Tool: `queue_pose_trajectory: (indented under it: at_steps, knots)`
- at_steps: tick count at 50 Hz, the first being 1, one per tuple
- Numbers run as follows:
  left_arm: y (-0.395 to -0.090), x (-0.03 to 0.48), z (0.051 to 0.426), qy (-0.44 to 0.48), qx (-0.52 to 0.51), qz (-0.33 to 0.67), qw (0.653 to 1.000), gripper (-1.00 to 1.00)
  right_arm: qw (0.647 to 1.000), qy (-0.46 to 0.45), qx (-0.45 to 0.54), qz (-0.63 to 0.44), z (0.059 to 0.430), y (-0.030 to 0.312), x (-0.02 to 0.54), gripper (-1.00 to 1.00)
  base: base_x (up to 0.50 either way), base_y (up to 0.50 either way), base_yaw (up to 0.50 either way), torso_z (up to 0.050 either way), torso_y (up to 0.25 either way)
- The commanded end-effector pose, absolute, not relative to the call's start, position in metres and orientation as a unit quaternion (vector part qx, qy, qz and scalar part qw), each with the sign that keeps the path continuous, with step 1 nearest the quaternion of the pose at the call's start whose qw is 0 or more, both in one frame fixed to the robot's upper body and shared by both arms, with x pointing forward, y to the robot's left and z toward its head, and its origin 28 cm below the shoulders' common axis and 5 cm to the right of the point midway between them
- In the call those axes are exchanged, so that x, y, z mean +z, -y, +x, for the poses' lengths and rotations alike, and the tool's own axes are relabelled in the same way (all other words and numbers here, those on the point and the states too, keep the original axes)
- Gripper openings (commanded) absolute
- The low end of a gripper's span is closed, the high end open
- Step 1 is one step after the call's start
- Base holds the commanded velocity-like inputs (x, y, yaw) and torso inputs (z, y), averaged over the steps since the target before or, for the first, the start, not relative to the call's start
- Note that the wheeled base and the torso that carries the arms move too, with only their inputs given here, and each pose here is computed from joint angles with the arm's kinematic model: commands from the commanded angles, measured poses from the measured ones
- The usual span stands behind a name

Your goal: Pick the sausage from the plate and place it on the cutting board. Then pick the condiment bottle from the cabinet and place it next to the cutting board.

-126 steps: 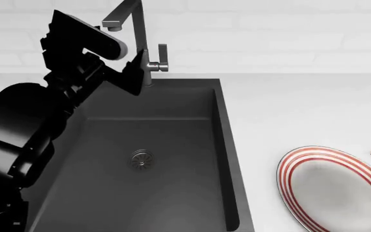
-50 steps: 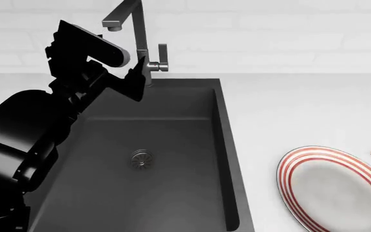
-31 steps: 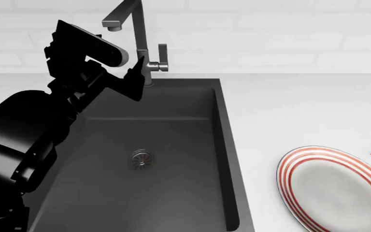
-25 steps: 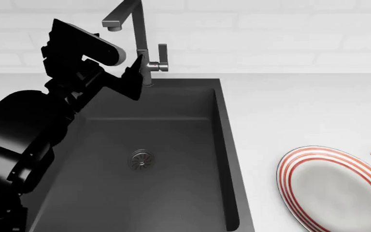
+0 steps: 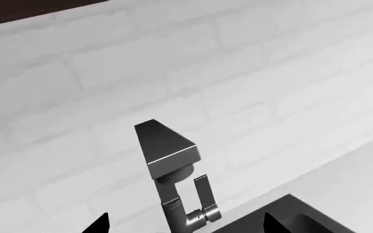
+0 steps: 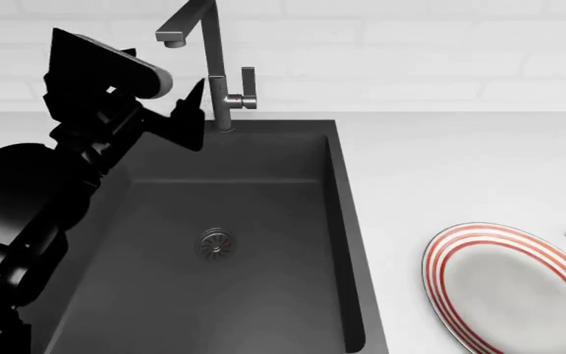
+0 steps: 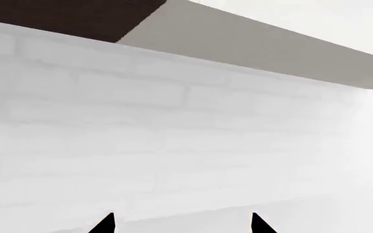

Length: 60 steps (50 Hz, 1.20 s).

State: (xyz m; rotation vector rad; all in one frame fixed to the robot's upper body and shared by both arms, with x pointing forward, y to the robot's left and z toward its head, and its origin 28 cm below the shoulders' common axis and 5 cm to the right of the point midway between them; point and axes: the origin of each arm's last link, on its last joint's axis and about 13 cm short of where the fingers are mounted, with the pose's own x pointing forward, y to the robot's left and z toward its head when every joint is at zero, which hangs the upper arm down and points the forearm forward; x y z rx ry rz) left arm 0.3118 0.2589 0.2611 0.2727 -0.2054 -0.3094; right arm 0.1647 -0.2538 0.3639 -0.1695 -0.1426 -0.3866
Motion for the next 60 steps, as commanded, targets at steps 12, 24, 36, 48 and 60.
queue_pose_trajectory:
  at_steps: [12,24,36,48,60]
  knots:
    - [-0.261,0.257,0.306,0.106,-0.154,0.128,0.974,1.0,0.994,0.085,0.001,-0.065,0.182,0.171,0.289,1.0,0.0,0.0,0.0,0.0,0.0]
    - [-0.256,0.254,0.287,0.121,-0.149,0.103,0.976,1.0,0.988,0.126,0.045,-0.077,0.175,0.139,0.292,1.0,0.0,0.0,0.0,0.0,0.0]
    - [-0.26,0.23,0.23,0.147,-0.122,0.063,0.98,1.0,0.982,0.136,0.094,-0.094,0.174,0.115,0.294,1.0,0.0,0.0,0.0,0.0,0.0]
    - [-0.255,0.204,0.218,0.21,-0.052,0.091,0.972,1.0,0.975,0.174,0.11,-0.089,0.167,0.091,0.309,1.0,0.0,0.0,0.0,0.0,0.0]
    - [-0.256,0.204,0.215,0.211,-0.066,0.084,0.972,1.0,0.966,0.22,0.103,-0.083,0.16,0.075,0.346,1.0,0.0,0.0,0.0,0.0,0.0]
